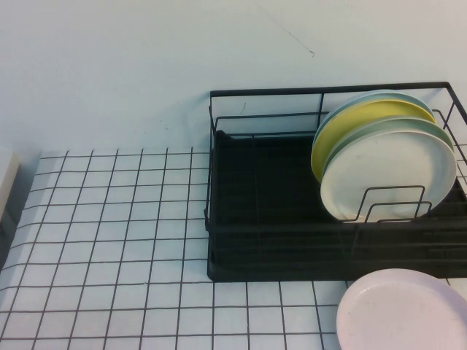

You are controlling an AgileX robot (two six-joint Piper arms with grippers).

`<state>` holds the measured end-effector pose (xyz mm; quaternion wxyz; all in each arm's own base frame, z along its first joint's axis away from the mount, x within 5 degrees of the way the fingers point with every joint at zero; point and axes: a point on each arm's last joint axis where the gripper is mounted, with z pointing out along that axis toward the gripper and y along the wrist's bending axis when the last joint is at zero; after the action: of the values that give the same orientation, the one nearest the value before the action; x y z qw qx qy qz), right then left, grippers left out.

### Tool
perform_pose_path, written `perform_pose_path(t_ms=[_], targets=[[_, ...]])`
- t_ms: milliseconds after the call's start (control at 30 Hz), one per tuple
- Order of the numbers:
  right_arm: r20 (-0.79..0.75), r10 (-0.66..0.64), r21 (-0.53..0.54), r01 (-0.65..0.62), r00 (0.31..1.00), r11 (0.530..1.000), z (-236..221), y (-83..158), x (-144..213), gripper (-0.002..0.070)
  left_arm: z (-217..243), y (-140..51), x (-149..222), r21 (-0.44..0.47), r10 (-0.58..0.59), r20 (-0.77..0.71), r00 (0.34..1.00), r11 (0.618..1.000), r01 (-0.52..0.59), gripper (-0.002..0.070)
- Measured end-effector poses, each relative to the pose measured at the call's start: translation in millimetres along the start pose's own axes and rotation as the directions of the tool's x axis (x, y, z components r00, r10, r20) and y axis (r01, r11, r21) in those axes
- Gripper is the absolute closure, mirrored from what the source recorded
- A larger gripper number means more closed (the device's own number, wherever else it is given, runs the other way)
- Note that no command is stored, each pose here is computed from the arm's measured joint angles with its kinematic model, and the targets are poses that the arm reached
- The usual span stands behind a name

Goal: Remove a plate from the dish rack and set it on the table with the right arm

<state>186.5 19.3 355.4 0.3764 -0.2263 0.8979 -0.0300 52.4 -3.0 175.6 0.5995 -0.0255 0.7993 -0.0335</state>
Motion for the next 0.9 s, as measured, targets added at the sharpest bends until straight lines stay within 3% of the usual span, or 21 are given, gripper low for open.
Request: perform_pose_path(t_ms=[233, 567, 900], targets=[[0.27, -0.062, 0.133, 0.027, 0.961, 0.991, -41.5, 19.6, 41.4, 0.0678, 0.0, 0.0, 0.0, 0.0, 0.0, 0.0, 1.0, 1.0, 0.0, 0.0678], [0.265, -0.045, 0.132, 0.01, 0.963, 0.991, 3.7, 59.5, 146.1, 0.0678, 0.0, 0.0, 0.0, 0.0, 0.0, 0.0, 1.0, 1.0, 0.0, 0.0678], [0.309, -0.034, 0.14, -0.01, 0.95, 0.99, 3.2, 63.0, 153.4, 0.0678, 0.0, 0.0, 0.0, 0.0, 0.0, 0.0, 1.0, 1.0, 0.0, 0.0678]])
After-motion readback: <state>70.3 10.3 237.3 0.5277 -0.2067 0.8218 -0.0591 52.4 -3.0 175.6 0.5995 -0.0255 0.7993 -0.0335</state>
